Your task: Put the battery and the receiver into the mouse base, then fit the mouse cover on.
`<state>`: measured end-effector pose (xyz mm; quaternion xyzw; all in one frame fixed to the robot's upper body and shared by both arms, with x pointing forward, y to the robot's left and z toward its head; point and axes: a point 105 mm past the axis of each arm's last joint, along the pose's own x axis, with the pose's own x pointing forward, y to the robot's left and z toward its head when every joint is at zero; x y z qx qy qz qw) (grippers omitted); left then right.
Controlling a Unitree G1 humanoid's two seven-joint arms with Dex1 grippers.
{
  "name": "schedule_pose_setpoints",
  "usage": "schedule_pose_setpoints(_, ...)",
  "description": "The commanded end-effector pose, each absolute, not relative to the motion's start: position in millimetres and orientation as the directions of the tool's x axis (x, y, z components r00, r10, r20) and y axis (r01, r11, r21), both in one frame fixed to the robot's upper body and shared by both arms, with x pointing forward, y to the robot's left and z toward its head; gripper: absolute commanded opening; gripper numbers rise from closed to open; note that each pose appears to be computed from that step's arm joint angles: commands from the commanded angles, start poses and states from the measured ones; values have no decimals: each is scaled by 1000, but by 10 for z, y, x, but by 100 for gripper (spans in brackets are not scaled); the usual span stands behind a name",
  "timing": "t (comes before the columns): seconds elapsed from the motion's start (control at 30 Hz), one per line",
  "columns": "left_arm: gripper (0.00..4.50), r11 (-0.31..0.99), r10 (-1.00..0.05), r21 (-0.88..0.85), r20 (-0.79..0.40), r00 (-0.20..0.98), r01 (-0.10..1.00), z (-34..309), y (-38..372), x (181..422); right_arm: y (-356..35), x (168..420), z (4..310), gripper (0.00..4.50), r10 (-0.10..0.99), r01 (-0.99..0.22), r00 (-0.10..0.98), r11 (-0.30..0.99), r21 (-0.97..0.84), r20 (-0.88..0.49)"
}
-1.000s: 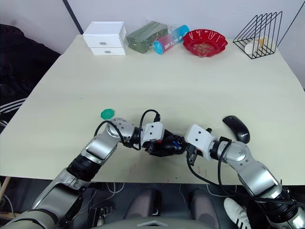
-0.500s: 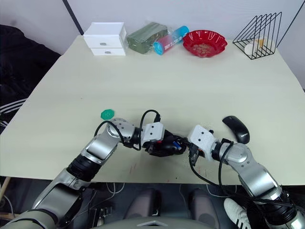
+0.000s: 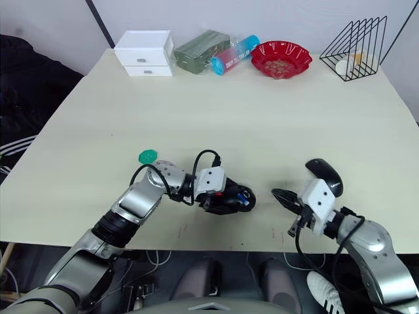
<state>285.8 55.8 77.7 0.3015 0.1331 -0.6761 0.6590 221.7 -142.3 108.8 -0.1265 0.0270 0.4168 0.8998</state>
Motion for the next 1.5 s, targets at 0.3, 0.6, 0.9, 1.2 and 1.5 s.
schedule_pose_setpoints(0.3,450,-88,-807,208,-588,53,974,804,596,2851,-1629,1904,1121,300,781,-780,618,594,-195,-91)
schedule_pose_setpoints(0.6,450,-72,-832,203,-552,53,977,912,639,2852,-1717,1817,1161,434,789,-783,613,599,-165,-44)
schedule_pose_setpoints(0.9,450,-58,-889,192,-456,37,980,1149,902,2843,-1757,1842,1268,434,796,-784,606,594,-181,-15)
schedule_pose_setpoints(1.2,450,-44,-924,184,-381,30,982,1346,1328,2730,-1850,1785,1295,434,779,-763,626,616,-199,11)
schedule_pose_setpoints(1.5,450,41,-930,192,-351,108,981,1465,1668,2641,-2289,1882,1343,434,659,-636,752,732,-245,15)
